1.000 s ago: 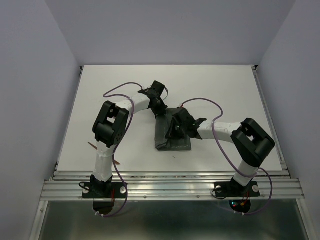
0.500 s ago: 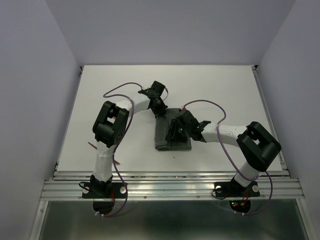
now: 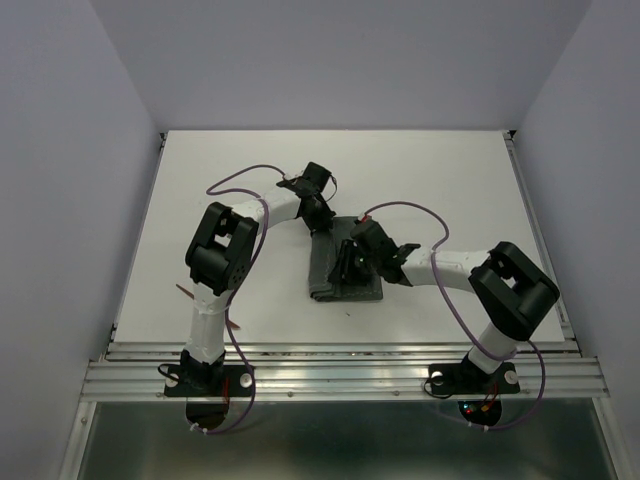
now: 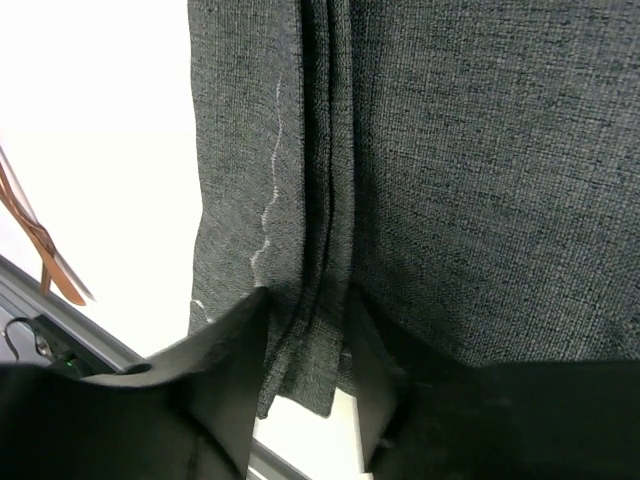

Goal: Fold the napkin into a case and place the utensils inside
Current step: Fold the lower triangle-folded napkin at the center of the board.

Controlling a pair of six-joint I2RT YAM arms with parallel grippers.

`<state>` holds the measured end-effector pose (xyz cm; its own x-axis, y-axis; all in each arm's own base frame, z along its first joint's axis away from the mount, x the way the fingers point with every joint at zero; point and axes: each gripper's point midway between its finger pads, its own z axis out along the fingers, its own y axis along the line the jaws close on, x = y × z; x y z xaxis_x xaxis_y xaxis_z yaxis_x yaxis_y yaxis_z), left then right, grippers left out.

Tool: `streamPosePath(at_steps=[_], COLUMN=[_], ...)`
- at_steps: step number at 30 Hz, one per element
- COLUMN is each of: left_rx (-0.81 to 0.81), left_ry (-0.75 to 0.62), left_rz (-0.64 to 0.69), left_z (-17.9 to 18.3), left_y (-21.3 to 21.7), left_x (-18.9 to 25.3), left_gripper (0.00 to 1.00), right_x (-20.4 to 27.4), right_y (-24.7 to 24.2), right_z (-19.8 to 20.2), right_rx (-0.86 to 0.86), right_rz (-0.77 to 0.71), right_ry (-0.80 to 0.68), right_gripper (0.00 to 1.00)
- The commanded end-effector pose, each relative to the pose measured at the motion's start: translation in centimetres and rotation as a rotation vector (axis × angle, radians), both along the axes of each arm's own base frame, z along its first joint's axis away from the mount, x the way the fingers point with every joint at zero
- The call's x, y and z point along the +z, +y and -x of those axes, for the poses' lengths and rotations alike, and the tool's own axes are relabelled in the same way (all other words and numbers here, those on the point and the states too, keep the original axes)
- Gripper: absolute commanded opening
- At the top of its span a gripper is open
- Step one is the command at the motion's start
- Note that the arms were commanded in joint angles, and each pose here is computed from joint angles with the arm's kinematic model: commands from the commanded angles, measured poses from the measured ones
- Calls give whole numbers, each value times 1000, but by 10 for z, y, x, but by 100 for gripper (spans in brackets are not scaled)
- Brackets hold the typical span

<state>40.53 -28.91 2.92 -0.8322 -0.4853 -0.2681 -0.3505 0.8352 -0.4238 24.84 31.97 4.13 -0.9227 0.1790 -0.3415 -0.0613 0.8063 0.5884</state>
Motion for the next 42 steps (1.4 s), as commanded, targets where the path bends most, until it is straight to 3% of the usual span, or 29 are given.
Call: streamPosePath(at_steps=[1,9,23,31,33,35,38,42], left_rx=[18,9,2,-13,-15,-18,-22,-20], left_ry=[-1,-1,-68,-64,-65,-64,-58,-50], left_rz=[-69,-69,-92,-84,-84,-81,-80,-76], left_z=[4,7,4,4,4,5,6,8], left_y=[14,15,23,19,18,17,16,15], left_x=[-8,-7,15,14,14,14,11,8], left_gripper=[0,0,0,0,0,0,0,0], right_x=[4,10,24,8,6,1,0,10], right_y=[8,-1,-28,-25,-26,-28,-29,-24], right_z=[-4,-11,-24,-19,-19,-18,-16,-15], right_rx=[8,-45,-119,-85,-86,-91,-88,-85], right_rz=[-45,-17,86,103,110,123,120,73], right_ry=[-15,-47,-149,-112,-108,-99,-94,-105], right_gripper=[37,1,1,1,3,21,36,39])
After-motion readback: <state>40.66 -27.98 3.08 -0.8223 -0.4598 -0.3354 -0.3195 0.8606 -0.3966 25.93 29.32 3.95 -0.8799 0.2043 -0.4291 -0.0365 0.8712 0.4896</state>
